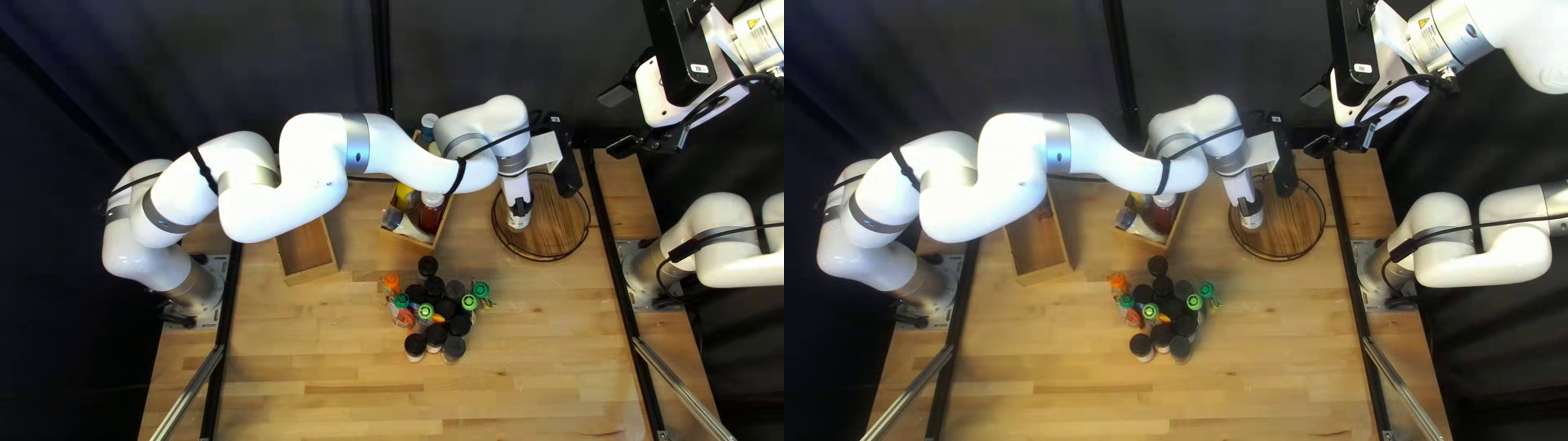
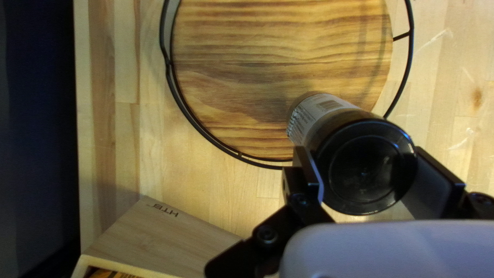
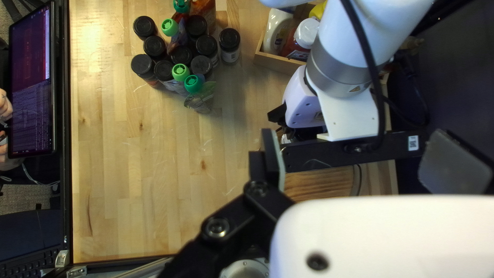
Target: Separate condiments, baby food and spices and place it in 3 different racks/containers
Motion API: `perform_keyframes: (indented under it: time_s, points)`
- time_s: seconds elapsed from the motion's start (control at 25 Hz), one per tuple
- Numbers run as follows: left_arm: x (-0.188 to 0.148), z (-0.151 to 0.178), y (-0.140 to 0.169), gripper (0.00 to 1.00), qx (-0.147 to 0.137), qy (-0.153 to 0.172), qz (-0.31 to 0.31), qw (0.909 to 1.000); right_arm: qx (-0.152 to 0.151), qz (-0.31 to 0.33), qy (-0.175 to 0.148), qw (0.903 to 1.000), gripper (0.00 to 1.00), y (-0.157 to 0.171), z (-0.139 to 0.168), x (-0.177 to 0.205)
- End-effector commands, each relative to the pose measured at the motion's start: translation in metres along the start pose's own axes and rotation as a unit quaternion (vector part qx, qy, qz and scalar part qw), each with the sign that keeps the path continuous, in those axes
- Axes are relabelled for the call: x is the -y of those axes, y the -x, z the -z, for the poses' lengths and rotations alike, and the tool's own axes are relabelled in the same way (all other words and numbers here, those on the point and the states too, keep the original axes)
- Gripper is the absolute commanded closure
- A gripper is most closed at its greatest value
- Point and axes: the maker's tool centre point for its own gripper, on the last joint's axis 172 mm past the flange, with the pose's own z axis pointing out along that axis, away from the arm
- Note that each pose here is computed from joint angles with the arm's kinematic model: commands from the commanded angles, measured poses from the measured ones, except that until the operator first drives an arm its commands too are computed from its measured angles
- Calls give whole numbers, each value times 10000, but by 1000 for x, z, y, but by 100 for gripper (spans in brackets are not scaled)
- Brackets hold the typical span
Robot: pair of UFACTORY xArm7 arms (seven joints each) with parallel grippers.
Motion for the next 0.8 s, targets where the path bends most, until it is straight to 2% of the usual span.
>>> perform_keyframes:
  time_s: [0.04, 0.08, 0.12, 0.44, 0.8]
  points:
    - [-3, -2, 2, 21, 53, -70, -29, 10000, 0, 0, 0, 10000, 0, 0, 0, 0]
    - [-3, -3, 2, 11, 63, -78, -35, 9999, 0, 0, 0, 10000, 0, 0, 0, 0]
    - [-5, -4, 2, 9, 85, -89, -47, 9999, 0, 0, 0, 10000, 0, 0, 0, 0]
    - [-11, 1, -4, 8, 132, -134, -107, 9998, 0, 0, 0, 10000, 0, 0, 0, 0]
    - [-19, 17, -4, 1, 104, -142, -218, 9996, 0, 0, 0, 10000, 0, 0, 0, 0]
